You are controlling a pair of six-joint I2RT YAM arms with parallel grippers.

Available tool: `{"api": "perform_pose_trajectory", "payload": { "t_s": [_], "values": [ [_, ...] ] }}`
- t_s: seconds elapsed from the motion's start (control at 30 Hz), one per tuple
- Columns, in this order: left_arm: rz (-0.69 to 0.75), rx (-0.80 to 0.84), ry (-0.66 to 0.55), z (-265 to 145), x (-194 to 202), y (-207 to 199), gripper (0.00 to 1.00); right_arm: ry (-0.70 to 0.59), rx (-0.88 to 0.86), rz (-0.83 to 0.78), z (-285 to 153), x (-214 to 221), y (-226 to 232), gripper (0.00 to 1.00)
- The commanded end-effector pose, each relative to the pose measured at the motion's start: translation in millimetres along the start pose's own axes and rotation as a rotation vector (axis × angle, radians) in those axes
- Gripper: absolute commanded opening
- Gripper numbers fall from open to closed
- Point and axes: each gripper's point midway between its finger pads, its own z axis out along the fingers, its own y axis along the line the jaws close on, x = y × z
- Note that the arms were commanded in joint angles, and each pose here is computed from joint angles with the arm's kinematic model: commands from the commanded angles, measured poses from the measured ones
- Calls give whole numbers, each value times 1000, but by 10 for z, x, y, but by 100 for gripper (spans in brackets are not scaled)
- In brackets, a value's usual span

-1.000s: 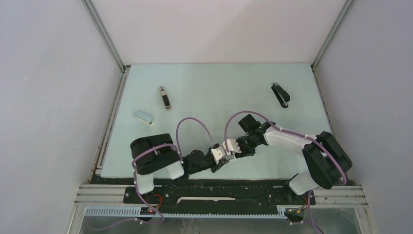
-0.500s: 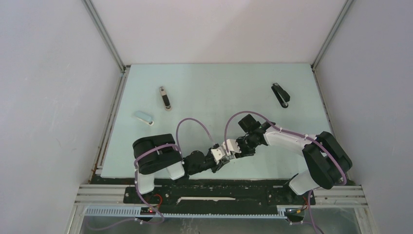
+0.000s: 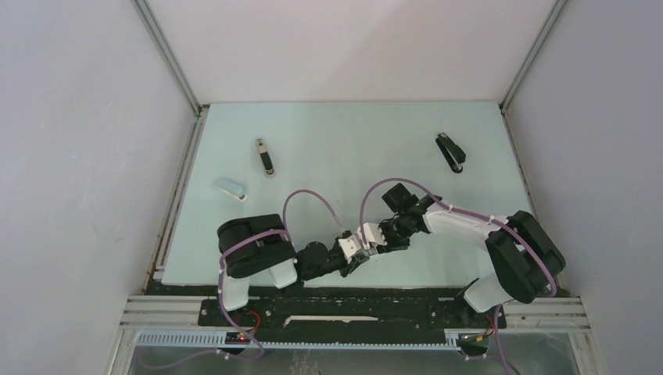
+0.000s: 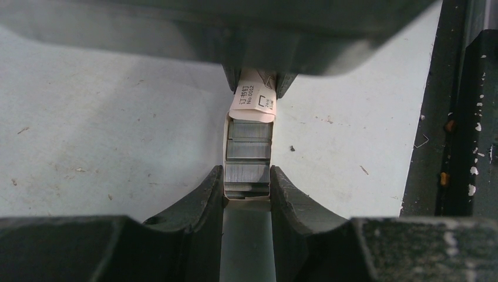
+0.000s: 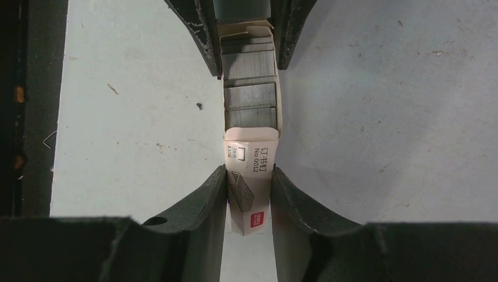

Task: Unload the staples from the stapler
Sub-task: Close the staple box at the center of the board.

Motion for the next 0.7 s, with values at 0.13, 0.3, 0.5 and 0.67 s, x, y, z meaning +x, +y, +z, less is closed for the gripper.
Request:
{"api": "perform_pose_trajectory", "payload": {
  "t_s": [0.13, 0.3, 0.5, 0.67],
  "values": [
    [40, 113, -80, 289, -251, -212, 25, -66, -38, -84, 79, -289, 40, 39],
    [40, 132, -77, 298, -228, -225, 25, -65, -44, -90, 80, -284, 53, 39],
    [46, 183, -86, 299, -247, -271, 26, -65, -45, -95, 80, -287, 54, 39],
    [27, 228, -86, 288, -251, -309, 26, -57, -35, -96, 90, -266, 40, 39]
  ]
}}
